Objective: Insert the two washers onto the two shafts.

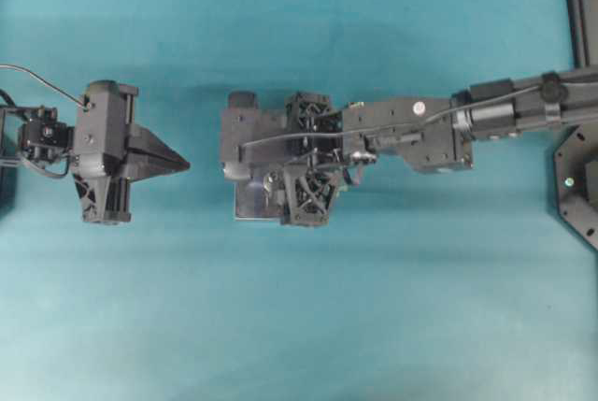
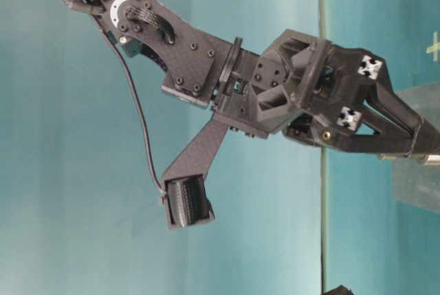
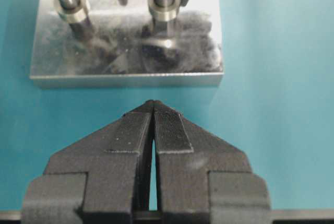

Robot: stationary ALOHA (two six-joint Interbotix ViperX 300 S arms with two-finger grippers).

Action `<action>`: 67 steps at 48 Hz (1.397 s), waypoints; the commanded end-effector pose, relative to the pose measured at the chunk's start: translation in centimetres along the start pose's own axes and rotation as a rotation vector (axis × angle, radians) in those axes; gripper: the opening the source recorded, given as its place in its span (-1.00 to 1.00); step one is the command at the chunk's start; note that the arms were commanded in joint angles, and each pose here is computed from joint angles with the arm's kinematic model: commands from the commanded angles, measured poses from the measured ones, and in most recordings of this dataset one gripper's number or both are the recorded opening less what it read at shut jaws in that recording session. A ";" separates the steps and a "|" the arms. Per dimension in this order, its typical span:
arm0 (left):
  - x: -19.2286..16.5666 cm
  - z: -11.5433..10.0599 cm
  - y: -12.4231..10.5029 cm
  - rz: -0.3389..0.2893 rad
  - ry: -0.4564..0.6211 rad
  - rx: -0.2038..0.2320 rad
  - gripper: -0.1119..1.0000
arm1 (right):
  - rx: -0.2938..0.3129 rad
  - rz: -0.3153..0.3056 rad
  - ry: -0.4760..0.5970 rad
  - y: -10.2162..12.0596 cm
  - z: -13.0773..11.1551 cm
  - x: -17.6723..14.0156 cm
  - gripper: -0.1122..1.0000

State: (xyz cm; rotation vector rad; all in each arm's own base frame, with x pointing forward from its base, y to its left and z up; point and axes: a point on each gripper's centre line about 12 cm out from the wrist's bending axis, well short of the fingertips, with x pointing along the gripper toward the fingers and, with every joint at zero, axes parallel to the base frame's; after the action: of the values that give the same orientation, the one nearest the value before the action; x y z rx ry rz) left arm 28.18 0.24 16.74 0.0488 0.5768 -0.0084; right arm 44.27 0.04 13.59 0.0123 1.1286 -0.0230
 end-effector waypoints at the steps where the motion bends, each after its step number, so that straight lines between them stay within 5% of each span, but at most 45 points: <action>1: -0.2 0.8 0.0 0.000 -0.032 0.002 -0.80 | -0.011 0.011 -0.044 1.0 1.3 -1.2 0.25; 13: -0.4 1.1 0.0 0.000 -0.043 0.001 -0.80 | -0.074 0.049 -0.035 4.5 1.5 -2.1 0.25; 31: -0.5 1.0 0.0 0.002 -0.043 0.002 -0.80 | 0.024 -0.013 -0.052 -1.1 1.8 -4.4 0.24; 47: -0.8 0.8 0.0 0.001 -0.043 0.001 -0.80 | 0.032 -0.014 -0.094 -1.3 -0.2 -7.5 0.24; 67: -0.9 0.8 0.0 0.002 -0.047 0.003 -0.80 | 0.032 -0.006 -0.304 -1.3 -3.1 -10.6 0.24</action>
State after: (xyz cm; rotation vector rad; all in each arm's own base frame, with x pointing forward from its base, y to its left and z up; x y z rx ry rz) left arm 27.68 0.23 17.19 0.0490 0.5584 -0.0079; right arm 37.41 -1.18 20.46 0.0249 0.8876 -0.0462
